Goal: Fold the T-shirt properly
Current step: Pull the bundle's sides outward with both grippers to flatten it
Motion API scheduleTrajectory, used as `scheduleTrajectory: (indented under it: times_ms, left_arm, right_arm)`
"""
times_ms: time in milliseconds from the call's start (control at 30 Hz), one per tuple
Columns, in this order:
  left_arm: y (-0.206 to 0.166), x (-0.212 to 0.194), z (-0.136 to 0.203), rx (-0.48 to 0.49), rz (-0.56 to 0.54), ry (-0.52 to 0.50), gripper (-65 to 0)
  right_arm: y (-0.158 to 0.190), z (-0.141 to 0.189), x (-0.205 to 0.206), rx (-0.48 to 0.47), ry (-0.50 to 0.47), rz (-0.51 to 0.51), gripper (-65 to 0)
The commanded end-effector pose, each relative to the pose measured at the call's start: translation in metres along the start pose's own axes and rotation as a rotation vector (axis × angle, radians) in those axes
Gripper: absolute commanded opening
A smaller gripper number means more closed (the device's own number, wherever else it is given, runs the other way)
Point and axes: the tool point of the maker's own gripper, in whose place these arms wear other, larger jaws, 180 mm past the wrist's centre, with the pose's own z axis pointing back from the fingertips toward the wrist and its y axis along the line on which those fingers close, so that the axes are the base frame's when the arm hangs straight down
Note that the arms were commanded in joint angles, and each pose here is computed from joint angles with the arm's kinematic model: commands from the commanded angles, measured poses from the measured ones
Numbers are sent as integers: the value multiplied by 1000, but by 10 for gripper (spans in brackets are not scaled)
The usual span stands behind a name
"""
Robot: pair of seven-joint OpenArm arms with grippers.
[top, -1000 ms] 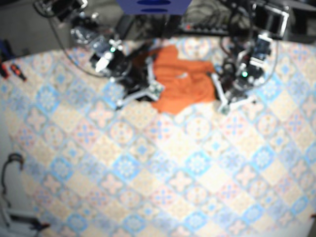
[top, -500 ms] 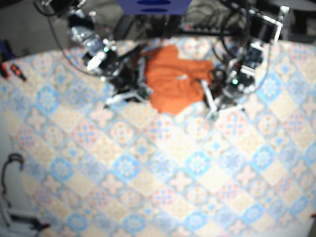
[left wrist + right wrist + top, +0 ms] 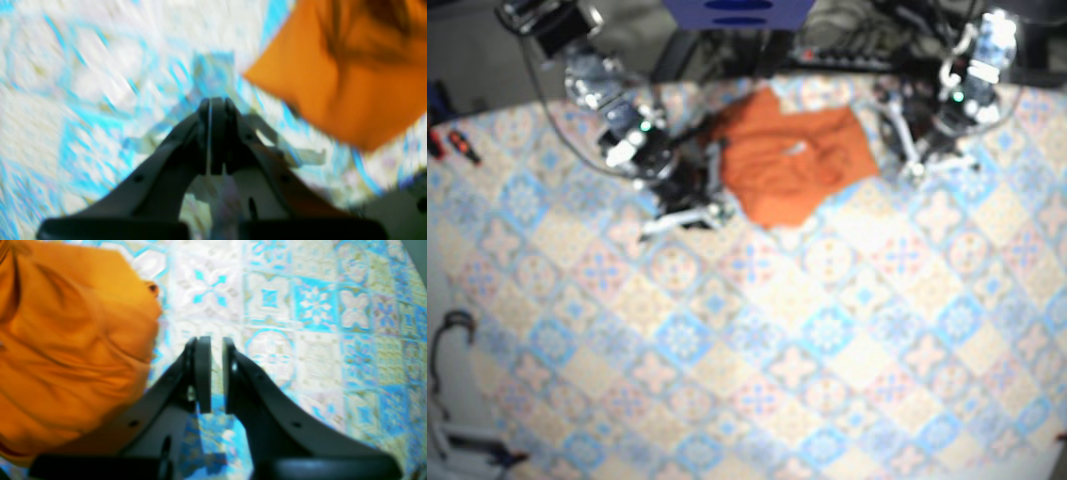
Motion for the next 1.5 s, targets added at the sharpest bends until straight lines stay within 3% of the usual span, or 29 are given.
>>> scheduleTrajectory:
  times_ms: [0,233,400,767,1100,1300,1467]
  left_arm:
    - [2,7,2,3,-12,-22,-650]
    - [-60,-1,-11,-147,-107,35,-650]
    - [-77,2,-13,-179,-108,31,-650]
    - [-78,-1,-14,-181,-105,53,-650]
    - [-83,5,-19,-188,-81,45,-650]
    - [-61,15,-39,-151,-57,53,-650]
    - [-37,47,-45,-104,-68,0,-650]
  right_arm:
    - [-5,-5,14,-6,-43,12,-598]
    - [19,-28,16,70,-44,46,-598]
    - [21,-37,13,77,-32,43,-598]
    - [12,-56,11,75,-24,38,-598]
    - [50,-80,-29,155,57,-36,-598]
    - [55,-81,-48,167,103,-48,-598]
    - [40,-76,-66,137,137,-58,-598]
